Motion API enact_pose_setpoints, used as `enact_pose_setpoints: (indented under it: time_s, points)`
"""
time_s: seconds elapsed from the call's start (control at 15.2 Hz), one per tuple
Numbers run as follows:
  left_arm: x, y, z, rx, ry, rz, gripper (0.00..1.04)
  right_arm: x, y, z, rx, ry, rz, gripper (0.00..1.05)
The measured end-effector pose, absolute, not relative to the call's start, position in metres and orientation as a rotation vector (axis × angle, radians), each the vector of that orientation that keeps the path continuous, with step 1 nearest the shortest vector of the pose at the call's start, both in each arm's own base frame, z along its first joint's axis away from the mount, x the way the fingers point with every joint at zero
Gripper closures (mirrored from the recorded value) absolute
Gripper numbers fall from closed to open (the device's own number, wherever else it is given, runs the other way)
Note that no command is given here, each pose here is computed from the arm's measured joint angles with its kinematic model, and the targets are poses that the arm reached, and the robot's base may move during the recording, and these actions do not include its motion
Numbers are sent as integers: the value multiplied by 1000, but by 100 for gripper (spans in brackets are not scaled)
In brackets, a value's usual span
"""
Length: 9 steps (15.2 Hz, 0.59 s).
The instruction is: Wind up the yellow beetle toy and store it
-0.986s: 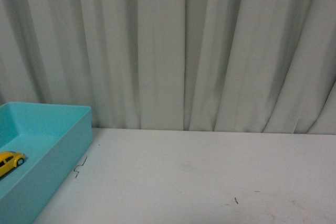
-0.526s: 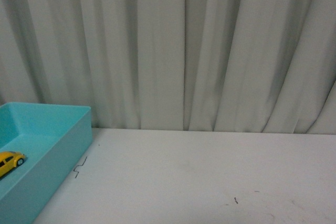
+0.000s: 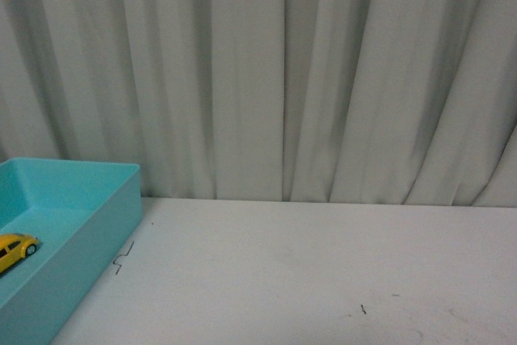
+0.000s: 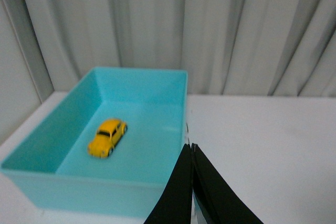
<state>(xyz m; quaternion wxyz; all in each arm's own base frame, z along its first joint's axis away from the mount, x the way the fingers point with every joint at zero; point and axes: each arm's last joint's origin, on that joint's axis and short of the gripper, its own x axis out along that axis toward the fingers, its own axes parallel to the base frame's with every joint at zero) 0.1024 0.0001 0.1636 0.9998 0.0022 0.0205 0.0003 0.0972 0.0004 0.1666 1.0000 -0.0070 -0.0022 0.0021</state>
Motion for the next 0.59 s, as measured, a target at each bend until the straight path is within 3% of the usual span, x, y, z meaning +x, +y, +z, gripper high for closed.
enact_pose_setpoints:
  time_s: [0.2, 0.46, 0.53, 0.59]
  points:
    - [97, 0, 169, 4, -23, 2, 103, 97, 0, 167, -14, -4, 4, 7]
    - [97, 0, 166, 4, -1, 1, 103, 97, 0, 167, -14, -5, 4, 7]
    - [97, 0, 166, 3, -1, 1, 99, 97, 0, 167, -14, -4, 4, 7]
    - [97, 0, 166, 3, -1, 1, 87, 97, 0, 167, -14, -5, 4, 7]
